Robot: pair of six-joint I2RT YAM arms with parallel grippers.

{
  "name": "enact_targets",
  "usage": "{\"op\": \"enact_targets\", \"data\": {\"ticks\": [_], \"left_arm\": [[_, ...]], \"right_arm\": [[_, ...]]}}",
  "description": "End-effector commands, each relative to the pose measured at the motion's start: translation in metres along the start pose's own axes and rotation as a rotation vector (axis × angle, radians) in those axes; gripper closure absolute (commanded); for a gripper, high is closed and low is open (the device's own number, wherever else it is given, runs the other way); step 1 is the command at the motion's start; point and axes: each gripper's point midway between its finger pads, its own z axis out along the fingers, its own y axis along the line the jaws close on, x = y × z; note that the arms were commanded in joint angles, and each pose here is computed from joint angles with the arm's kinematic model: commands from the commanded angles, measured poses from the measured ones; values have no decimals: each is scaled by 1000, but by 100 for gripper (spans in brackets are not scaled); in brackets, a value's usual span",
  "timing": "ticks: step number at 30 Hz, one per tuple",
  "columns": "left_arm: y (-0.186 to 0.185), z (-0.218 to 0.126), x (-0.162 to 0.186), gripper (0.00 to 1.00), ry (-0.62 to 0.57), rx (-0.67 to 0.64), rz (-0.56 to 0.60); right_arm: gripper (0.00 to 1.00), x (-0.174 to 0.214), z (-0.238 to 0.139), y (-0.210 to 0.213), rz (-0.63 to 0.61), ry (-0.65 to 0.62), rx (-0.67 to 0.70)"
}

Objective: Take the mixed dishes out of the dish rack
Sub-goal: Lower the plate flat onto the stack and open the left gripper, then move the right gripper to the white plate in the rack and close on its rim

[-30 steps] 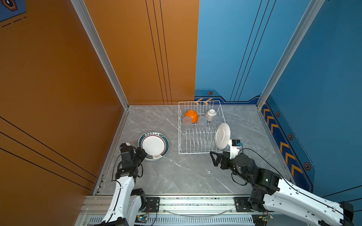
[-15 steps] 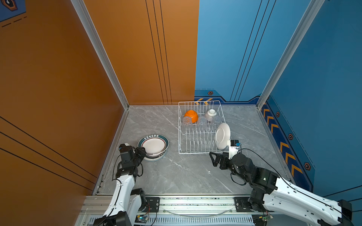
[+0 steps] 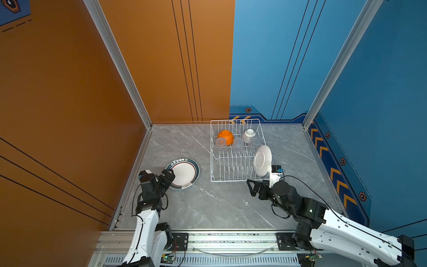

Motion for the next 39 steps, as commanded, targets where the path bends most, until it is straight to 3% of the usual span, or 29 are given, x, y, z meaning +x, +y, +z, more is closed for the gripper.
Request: {"op": "enact_targets", "data": {"ticks": [1, 9, 17, 24, 32, 39], "left_arm": [[5, -6, 3, 2, 0, -15, 13], [-28, -30, 0, 2, -8, 115, 54], [-81, -52, 19, 2, 112, 323, 122], [-112, -73, 32, 2, 162, 427, 173], [-123, -100, 53, 2, 227, 468, 237], [-119, -110, 56, 2, 214, 472, 243]], "right_arm": [[0, -8, -5, -7, 16, -22, 37], [0, -20, -20, -30, 1, -6, 128], [1, -31, -20, -63, 110, 41, 186], [5, -44, -13, -64, 142, 91, 158], [19, -73, 3, -64, 93, 141, 168], [37, -77, 23, -76, 54, 202, 220]]}}
